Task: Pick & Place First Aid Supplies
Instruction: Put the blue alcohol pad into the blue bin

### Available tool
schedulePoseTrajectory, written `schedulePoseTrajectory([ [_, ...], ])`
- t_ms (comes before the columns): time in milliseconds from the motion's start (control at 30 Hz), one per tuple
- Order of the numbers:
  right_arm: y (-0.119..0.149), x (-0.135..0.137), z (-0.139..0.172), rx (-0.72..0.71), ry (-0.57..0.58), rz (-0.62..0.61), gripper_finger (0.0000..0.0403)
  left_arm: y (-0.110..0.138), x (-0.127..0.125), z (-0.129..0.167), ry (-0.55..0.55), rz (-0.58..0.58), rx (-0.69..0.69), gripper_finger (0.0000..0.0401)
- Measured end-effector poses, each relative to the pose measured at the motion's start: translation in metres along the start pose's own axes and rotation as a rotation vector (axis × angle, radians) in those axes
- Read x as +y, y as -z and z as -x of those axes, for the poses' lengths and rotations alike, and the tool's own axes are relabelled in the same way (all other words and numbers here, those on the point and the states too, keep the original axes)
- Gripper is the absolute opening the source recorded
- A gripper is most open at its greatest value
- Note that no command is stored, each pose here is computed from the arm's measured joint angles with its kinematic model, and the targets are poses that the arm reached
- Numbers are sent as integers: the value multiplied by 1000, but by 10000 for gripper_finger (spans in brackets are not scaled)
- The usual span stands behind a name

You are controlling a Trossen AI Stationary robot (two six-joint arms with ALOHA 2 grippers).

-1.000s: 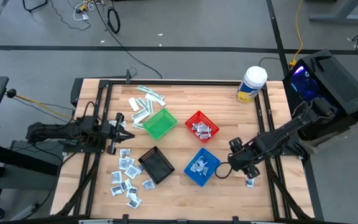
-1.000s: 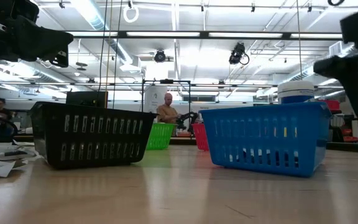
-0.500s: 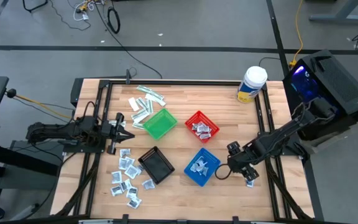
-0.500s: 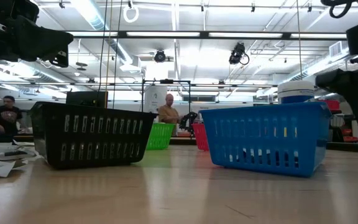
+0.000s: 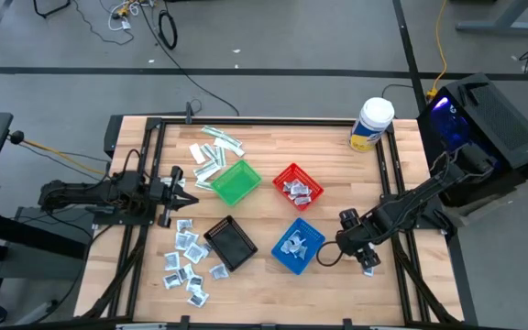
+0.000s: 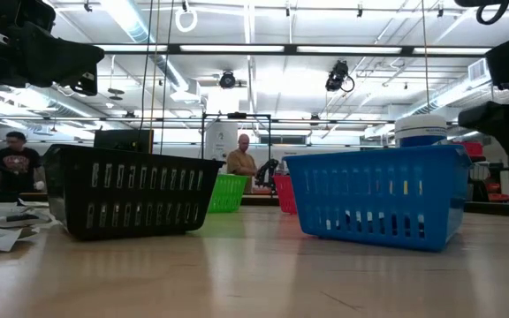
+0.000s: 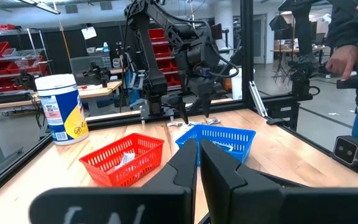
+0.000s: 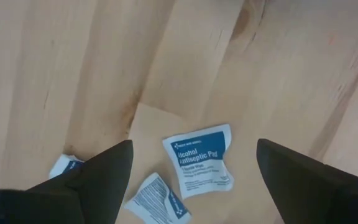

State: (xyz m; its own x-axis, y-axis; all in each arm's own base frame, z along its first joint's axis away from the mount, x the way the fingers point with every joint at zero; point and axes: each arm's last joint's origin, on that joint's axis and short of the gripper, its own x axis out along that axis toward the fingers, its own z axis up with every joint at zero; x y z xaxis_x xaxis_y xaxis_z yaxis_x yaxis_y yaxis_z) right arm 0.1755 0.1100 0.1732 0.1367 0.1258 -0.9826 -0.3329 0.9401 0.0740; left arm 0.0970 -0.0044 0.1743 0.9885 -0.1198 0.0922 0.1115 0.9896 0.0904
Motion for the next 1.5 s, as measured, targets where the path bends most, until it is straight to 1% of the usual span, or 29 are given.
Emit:
schedulePoseTrajectory([
  [100, 0, 0, 0, -5, -1, -37, 345, 0, 0, 0, 0, 0, 0, 25],
  [300, 2, 0, 3, 33, 15, -195, 345, 0, 0, 0, 0, 0, 0, 25],
  [367, 0, 0, 9, 43, 44, -203, 345, 0, 0, 0, 0, 0, 0, 25],
  [433, -2, 0, 15, 52, 71, -183, 345, 0, 0, 0, 0, 0, 0, 25],
  [500, -5, 0, 21, 51, 75, -159, 345, 0, 0, 0, 0, 0, 0, 25],
  [567, -7, -1, 26, 51, 68, -182, 345, 0, 0, 0, 0, 0, 0, 25],
  [767, -11, -9, 29, 41, 73, -501, 345, 0, 0, 0, 0, 0, 0, 25],
  [967, -6, -12, 30, 79, 102, -772, 345, 0, 0, 0, 0, 0, 0, 25],
  [1033, -5, -11, 30, 85, 112, -843, 345, 0, 0, 0, 0, 0, 0, 25],
  [1133, -5, -9, 30, 66, 122, -905, 345, 0, 0, 0, 0, 0, 0, 25],
  [1300, -4, -7, 28, 54, 129, -948, 345, 0, 0, 0, 0, 0, 0, 25],
  [1500, 3, -8, 7, 57, 79, -1008, 345, 0, 0, 0, 0, 0, 0, 25],
])
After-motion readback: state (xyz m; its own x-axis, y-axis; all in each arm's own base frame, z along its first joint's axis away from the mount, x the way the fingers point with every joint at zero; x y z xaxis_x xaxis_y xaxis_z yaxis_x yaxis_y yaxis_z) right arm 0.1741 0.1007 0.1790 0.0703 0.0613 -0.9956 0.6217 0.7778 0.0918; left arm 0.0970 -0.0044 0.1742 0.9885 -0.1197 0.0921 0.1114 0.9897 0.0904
